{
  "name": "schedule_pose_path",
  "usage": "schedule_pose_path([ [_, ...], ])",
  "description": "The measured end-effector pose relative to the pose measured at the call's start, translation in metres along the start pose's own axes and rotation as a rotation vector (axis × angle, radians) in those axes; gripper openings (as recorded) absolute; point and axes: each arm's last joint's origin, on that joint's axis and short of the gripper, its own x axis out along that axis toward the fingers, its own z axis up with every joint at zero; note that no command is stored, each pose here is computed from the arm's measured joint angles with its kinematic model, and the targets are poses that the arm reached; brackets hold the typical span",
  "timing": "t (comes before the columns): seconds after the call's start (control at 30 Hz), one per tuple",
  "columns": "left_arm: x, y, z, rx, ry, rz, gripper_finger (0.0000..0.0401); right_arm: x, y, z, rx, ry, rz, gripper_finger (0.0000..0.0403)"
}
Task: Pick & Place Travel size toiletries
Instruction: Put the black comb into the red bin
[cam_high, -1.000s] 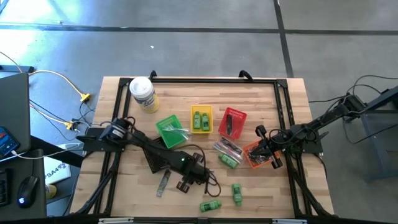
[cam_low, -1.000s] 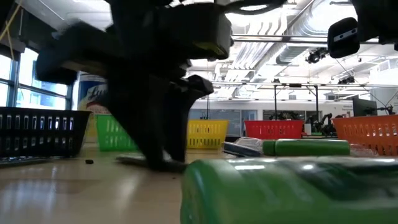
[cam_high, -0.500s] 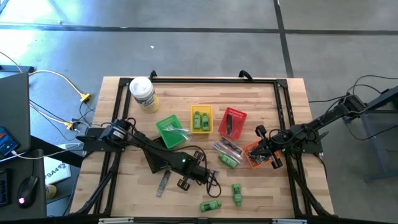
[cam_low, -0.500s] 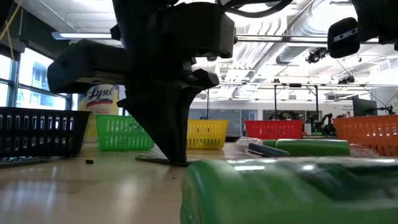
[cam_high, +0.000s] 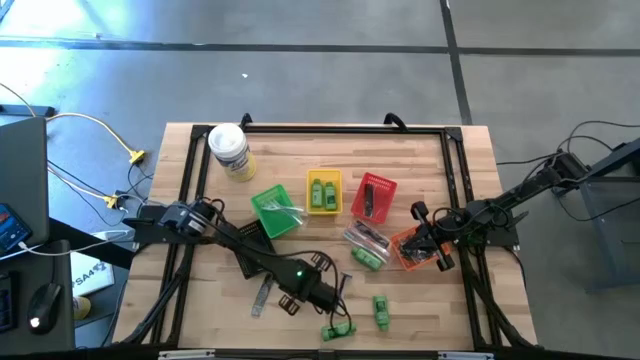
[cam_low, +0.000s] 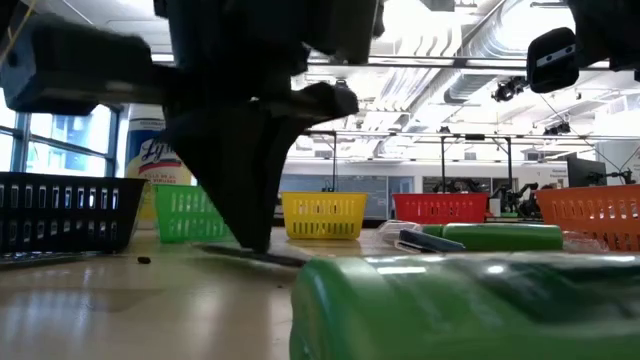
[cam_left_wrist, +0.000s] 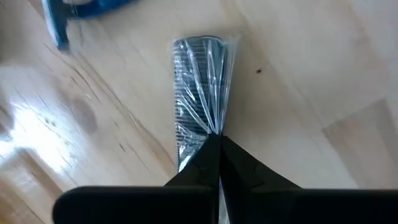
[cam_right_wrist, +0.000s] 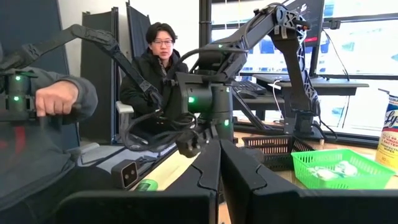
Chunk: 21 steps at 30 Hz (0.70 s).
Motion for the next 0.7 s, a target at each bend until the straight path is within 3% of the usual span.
schedule_pose_path([
  [0.4, -0.035, 0.011, 0.017, 0.035, -0.064, 0.022, 0.0000, 0.000, 0.001, 0.000, 0.008, -0.001, 0.027, 0.0004],
  [0.7, -0.073, 0.020, 0.025, 0.089, -0.121, -0.042, 0.0000, 0.000, 0.001, 0.000, 0.056, -0.001, 0.025, 0.0004],
])
